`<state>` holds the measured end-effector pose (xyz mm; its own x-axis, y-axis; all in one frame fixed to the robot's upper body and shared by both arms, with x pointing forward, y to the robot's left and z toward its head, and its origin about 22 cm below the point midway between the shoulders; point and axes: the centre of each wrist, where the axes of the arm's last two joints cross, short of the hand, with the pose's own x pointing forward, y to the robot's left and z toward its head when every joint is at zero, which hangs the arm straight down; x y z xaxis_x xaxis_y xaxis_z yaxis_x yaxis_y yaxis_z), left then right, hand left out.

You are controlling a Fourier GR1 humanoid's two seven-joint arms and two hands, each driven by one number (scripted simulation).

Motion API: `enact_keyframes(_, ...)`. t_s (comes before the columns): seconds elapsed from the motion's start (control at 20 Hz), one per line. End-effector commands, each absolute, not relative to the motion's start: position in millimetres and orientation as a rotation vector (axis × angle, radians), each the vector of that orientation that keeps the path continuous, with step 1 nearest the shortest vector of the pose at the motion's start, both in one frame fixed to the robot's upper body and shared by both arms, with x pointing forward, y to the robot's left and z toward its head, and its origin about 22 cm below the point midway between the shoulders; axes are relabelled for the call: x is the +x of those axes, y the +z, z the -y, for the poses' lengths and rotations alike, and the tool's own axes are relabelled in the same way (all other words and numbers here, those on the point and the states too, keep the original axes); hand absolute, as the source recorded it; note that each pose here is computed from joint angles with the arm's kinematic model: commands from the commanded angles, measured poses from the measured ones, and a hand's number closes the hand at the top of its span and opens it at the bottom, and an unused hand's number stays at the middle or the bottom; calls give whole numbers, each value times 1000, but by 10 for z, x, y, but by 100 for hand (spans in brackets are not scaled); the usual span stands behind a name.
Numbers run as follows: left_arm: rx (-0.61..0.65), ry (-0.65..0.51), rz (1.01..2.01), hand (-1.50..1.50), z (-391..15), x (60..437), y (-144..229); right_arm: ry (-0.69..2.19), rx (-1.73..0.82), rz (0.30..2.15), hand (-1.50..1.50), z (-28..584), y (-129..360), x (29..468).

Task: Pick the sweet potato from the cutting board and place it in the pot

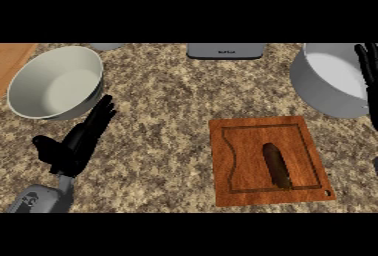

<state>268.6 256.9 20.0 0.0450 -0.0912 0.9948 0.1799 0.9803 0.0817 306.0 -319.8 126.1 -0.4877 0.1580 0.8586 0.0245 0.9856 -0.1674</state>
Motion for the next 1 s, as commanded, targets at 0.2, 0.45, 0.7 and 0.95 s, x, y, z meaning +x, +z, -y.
enact_keyframes(0.2,-29,-281,1368,0,-2592,2601,47,766,-399,1560,150,2938,565,2692)
enact_keyframes(0.45,-29,-237,1275,0,-2614,2518,-136,898,-886,1988,-150,2849,867,2641)
enact_keyframes(0.7,-29,-261,1264,0,-2567,2419,-321,781,-782,2195,-150,1990,560,2113)
enact_keyframes(0.95,-35,-250,1271,0,-2458,2500,-262,936,-876,1861,-150,1759,595,1784)
